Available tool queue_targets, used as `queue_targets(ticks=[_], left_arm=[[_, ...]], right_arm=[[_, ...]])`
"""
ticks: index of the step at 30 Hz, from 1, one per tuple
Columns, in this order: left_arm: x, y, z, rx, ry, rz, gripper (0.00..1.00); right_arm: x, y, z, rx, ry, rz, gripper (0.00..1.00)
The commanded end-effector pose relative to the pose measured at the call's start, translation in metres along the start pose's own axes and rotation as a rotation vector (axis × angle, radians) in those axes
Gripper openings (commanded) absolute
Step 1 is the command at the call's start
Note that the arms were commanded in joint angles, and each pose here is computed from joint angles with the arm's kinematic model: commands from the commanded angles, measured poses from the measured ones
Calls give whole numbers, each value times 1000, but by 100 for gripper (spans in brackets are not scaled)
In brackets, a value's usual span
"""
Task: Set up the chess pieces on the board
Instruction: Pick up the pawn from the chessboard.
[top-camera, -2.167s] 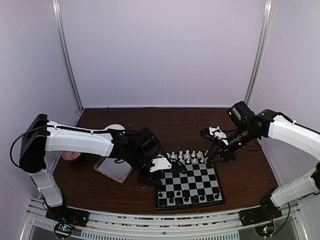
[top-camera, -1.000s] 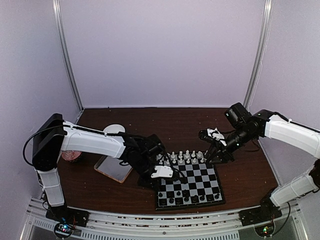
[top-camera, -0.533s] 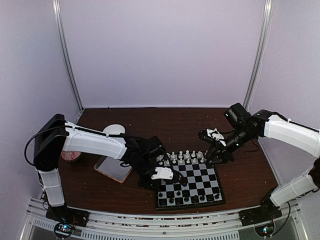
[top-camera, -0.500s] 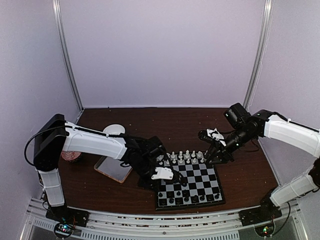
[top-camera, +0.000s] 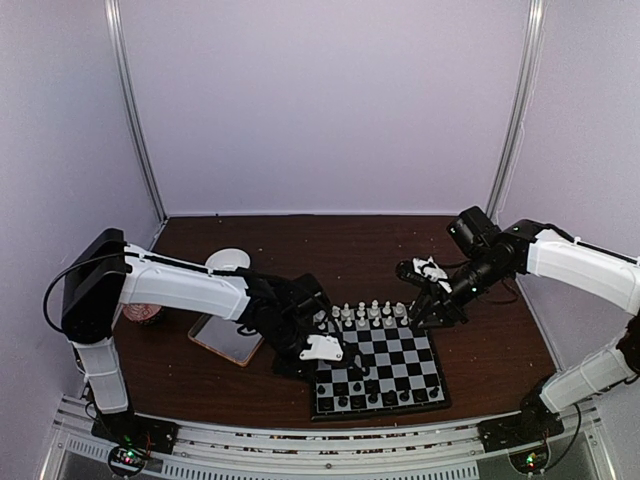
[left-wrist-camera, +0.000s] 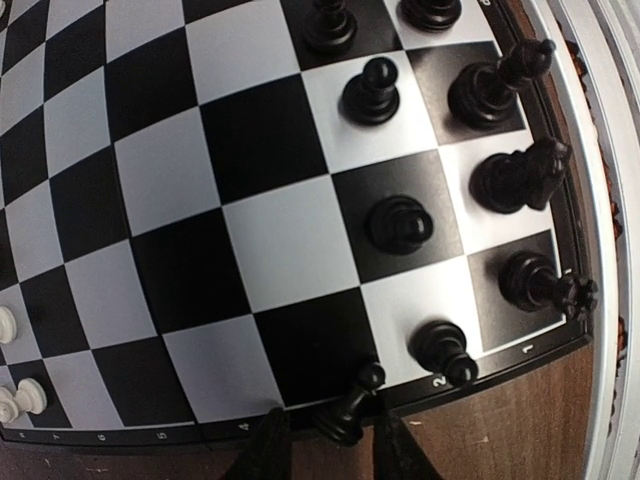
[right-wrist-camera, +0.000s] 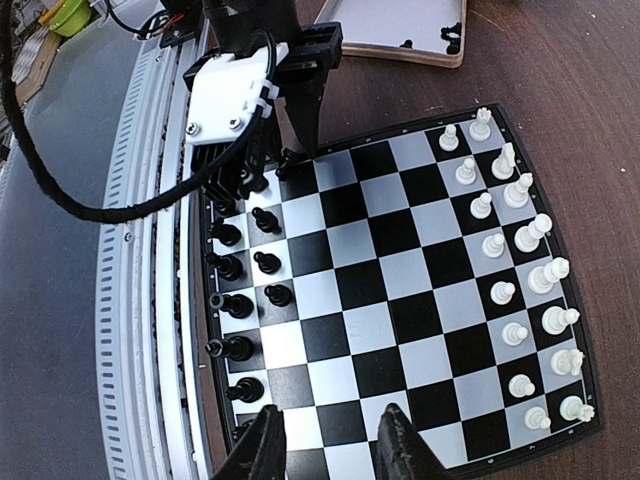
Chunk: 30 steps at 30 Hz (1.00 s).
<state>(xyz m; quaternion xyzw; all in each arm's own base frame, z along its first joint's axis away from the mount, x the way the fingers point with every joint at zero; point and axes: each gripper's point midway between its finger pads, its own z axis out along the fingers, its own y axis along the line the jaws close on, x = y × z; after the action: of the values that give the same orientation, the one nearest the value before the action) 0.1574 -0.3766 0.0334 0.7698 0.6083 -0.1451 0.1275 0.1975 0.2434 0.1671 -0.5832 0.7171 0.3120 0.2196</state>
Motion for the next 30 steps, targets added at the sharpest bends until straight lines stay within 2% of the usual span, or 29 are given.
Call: queue_targets(ticks=[1,15,26,30], left_arm=[[1,-4,-6,-3,9,12,28],[-8,-8,5,12,24,48,28],[1,-2,2,-27,68,24,16],[-8,5,-5,-28,14,-25,13]], right_arm=[[-2,0,0,-14,-11,6,33],[-2,0,1,-18,-9,11,33],[-3,-1,1,-17,-11,12,33],[-4,-1,1,-19,-13,14,33]])
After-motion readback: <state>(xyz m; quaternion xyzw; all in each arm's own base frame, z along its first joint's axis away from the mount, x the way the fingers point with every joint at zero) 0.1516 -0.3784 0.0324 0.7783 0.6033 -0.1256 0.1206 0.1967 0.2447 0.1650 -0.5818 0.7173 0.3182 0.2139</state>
